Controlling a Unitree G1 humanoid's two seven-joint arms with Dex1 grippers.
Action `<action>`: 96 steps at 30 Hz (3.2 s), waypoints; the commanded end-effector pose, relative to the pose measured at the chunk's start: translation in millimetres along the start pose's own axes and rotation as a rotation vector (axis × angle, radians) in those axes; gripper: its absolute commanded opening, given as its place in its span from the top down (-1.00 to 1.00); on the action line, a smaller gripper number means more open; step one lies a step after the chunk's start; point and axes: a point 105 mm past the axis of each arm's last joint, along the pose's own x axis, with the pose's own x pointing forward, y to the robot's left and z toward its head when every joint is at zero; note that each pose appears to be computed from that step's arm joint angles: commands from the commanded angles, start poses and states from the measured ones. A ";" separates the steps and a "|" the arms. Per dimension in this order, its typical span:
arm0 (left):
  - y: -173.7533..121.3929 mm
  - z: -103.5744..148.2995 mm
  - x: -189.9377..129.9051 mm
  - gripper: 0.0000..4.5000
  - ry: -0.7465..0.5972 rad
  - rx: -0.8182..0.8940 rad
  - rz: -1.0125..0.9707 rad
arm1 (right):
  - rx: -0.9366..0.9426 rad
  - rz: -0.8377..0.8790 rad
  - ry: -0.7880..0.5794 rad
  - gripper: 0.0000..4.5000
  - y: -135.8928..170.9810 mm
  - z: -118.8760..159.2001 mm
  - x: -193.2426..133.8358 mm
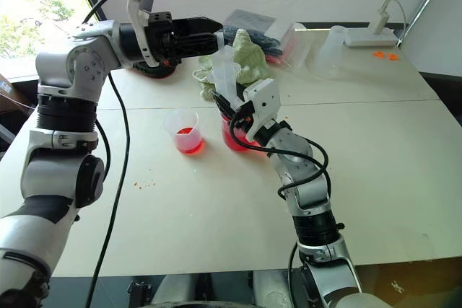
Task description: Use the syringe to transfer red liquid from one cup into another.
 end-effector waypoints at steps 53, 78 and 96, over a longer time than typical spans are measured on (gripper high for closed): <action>-26.5 -15.5 -66.7 -0.24 0.011 -0.047 0.132 | -0.092 -0.005 -0.103 0.35 -12.0 64.0 4.3; -28.2 -19.1 -13.6 -0.24 -0.032 -0.047 0.029 | -0.083 0.030 -0.098 0.35 3.2 64.6 3.5; -31.1 -19.5 9.7 -0.24 -0.062 -0.015 -0.015 | -0.076 0.024 -0.095 0.35 3.9 64.5 4.3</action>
